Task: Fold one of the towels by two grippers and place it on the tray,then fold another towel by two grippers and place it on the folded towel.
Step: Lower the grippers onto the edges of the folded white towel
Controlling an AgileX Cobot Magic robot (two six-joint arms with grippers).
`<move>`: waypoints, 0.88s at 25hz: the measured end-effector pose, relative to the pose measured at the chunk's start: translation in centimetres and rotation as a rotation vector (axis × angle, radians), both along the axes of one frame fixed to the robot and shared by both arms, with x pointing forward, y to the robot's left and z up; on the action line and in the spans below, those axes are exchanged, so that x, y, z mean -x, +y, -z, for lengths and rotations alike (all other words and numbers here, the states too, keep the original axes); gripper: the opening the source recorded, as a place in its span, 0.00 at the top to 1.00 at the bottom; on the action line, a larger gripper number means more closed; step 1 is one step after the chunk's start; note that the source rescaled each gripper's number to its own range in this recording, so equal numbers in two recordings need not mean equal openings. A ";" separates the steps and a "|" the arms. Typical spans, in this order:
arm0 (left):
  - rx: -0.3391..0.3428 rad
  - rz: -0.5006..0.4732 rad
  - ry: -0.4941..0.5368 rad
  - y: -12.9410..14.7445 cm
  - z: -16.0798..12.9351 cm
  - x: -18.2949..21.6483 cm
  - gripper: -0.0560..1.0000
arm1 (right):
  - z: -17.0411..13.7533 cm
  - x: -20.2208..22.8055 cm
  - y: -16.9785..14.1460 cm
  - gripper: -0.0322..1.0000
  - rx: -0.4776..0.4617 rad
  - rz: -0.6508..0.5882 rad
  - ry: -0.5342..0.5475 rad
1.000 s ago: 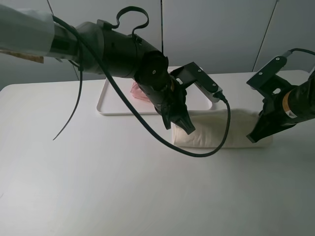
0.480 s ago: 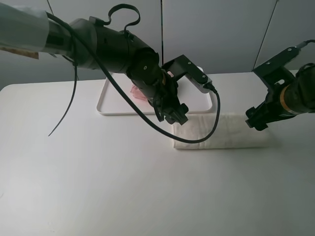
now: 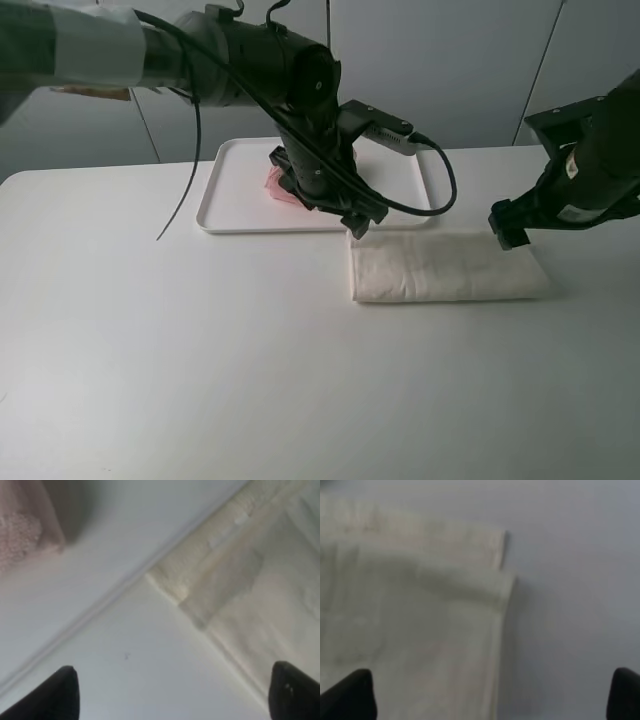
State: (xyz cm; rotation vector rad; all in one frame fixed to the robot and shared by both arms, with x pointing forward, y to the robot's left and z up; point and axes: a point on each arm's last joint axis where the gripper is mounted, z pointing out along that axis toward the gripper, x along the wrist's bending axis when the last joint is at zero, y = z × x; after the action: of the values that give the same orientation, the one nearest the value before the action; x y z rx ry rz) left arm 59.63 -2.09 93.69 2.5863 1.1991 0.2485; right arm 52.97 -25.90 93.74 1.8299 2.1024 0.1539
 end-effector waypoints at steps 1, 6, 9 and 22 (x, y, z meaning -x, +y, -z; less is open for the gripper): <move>-0.006 -0.010 0.032 -0.2 0.0 -0.1 0.02 | 0.1 -0.1 -0.4 0.00 -0.036 0.008 0.076; -0.019 -0.029 0.102 -0.7 0.6 -0.2 0.01 | -1.0 -1.6 -1.4 0.00 -0.174 -0.015 0.155; -0.034 -0.084 0.138 -0.5 1.5 -0.2 0.01 | -1.5 -2.3 -1.5 0.00 -0.156 -0.043 0.116; -0.028 -0.285 0.230 -0.7 4.9 -0.2 0.01 | -0.5 -3.4 -1.9 0.00 -0.131 -0.037 0.187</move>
State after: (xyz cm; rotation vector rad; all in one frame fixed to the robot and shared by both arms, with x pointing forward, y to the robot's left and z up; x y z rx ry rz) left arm 59.81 -2.74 88.75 2.5136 1.6577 0.0228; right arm 56.34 -27.83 94.19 1.9491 2.3034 0.1371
